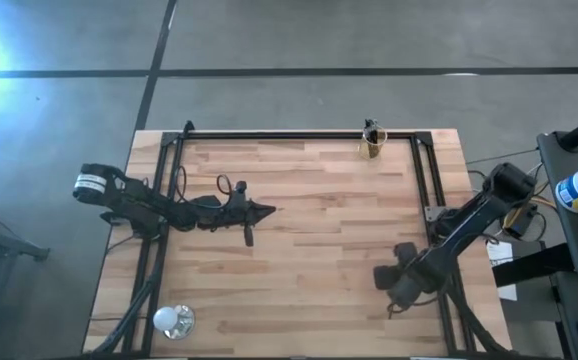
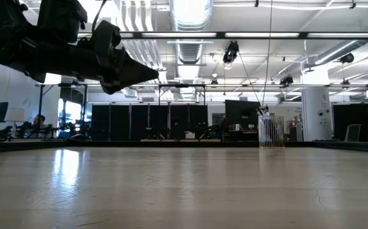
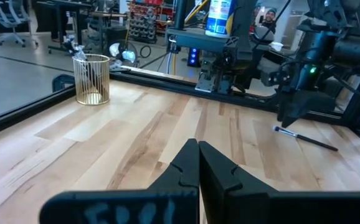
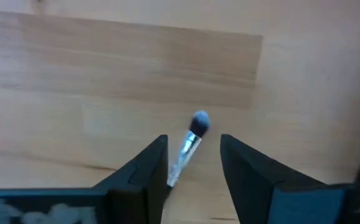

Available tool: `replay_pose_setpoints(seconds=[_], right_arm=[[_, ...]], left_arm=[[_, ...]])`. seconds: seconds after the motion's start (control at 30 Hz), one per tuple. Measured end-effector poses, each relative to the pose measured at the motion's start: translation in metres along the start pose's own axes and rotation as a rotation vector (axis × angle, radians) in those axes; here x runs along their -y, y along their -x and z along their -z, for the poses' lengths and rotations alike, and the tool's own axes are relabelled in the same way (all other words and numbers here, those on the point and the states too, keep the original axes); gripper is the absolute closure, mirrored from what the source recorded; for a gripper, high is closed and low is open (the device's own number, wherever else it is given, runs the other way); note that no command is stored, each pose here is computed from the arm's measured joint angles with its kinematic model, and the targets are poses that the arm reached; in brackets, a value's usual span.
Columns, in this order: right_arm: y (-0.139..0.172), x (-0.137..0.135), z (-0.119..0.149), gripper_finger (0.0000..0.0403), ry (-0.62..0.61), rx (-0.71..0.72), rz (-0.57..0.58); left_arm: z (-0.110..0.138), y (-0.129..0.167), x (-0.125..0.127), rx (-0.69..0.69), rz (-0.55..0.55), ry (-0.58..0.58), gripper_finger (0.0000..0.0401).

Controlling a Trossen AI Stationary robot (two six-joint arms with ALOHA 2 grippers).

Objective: Put items in baskets/containers
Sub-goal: Put the black eyeshadow brush into the gold pen holder

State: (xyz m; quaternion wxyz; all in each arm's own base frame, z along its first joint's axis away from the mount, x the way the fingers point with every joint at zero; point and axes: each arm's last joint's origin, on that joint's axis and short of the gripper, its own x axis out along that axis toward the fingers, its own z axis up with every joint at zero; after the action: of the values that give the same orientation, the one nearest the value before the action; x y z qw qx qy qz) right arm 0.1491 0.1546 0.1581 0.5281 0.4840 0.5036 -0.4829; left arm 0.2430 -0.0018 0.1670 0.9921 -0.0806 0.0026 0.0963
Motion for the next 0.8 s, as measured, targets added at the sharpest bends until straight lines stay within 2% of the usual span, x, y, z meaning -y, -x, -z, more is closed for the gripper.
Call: replay_pose_setpoints(seconds=[0.27,0.63,0.8], right_arm=[[-0.020,-0.002,0.003,0.0284,-0.006,-0.007,0.020],[-0.023,-0.005,0.002,0.0359,0.005,0.024,-0.014],[-0.023,-0.006,0.002,0.0376,0.016,0.025,-0.021]], left_arm=[[0.000,0.000,0.000,-0.002,0.002,0.000,0.0401],[0.000,0.000,0.000,0.001,0.002,0.000,0.0401],[0.000,0.000,0.000,0.001,0.002,0.000,0.0401]])
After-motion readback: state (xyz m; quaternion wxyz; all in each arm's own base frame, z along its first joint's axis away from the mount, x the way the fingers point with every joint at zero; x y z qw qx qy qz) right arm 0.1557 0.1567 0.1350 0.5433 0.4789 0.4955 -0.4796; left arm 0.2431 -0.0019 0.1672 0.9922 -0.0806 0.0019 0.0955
